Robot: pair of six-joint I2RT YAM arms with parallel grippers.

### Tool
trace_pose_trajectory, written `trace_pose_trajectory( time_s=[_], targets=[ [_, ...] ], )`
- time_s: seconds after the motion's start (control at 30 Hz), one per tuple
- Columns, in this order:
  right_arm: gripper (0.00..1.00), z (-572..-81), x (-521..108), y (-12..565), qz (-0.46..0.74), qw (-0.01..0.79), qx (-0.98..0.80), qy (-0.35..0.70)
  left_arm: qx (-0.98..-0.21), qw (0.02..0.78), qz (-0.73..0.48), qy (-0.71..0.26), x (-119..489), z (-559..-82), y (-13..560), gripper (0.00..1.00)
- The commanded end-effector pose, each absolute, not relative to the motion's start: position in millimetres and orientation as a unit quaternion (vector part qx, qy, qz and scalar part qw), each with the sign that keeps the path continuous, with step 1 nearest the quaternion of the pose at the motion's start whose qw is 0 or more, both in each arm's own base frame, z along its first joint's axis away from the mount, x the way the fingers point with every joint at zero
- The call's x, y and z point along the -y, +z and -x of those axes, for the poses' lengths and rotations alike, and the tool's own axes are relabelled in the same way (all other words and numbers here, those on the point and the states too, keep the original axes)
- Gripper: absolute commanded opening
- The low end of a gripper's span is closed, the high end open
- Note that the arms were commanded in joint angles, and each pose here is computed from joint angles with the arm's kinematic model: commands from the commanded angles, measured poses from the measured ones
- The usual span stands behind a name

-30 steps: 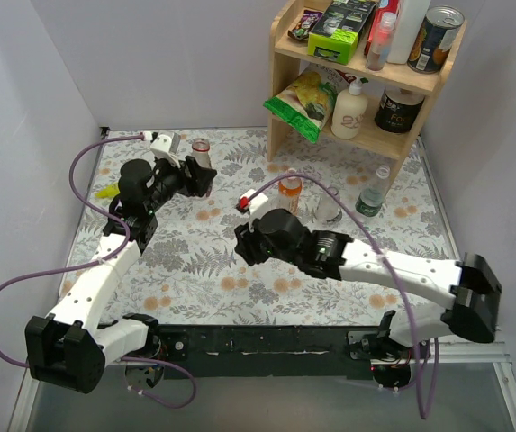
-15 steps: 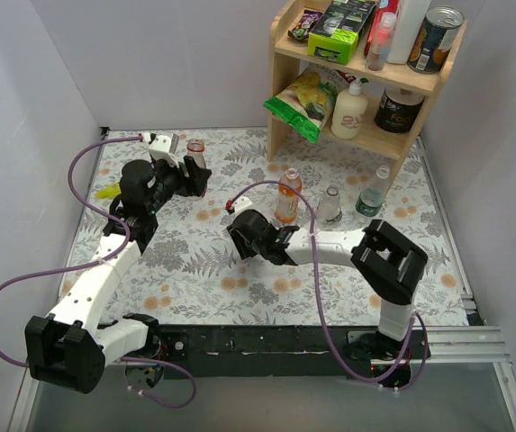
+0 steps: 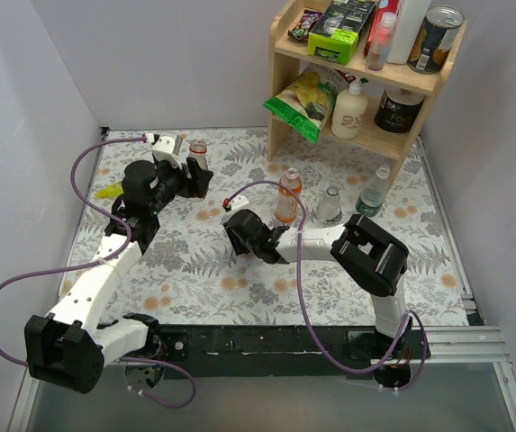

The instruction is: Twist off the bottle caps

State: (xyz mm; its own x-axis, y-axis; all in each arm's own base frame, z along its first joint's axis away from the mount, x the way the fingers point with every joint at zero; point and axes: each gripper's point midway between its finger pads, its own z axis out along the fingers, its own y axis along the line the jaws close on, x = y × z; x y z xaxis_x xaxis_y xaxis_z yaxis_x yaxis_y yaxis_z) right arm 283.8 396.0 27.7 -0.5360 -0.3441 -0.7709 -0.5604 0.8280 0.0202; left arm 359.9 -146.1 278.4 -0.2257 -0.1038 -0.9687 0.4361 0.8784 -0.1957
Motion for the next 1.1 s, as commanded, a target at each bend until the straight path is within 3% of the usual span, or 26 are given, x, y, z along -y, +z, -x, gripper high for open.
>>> trace_pose_trajectory(
  time_s=[0.0,0.17,0.33,0.47,0.77,0.93,1.07],
  targets=[
    [0.48,-294,-411,40,0.239,0.427,-0.858,0.155,-0.741,0.624,-0.118,-0.218,147,-359,290,0.33],
    [0.58,-294,-413,50,0.239,0.429,-0.855,0.165,-0.741,0.623,-0.121,-0.222,149,-359,290,0.33],
    [0.61,-297,-417,70,0.238,0.444,-0.846,0.174,-0.742,0.621,-0.121,-0.223,150,-359,289,0.33],
    [0.76,-294,-413,101,0.240,0.465,-0.832,0.183,-0.740,0.616,-0.127,-0.238,155,-357,288,0.33],
    [0.77,-273,-358,205,0.235,0.503,-0.801,0.225,-0.738,0.601,-0.152,-0.266,168,-353,282,0.33],
    [0.77,-256,-333,276,0.251,0.456,-0.784,0.337,-0.717,0.576,-0.218,-0.327,194,-337,281,0.33],
    [0.79,-255,-313,346,0.241,0.473,-0.740,0.414,-0.697,0.550,-0.272,-0.371,218,-317,278,0.33]
  ],
)
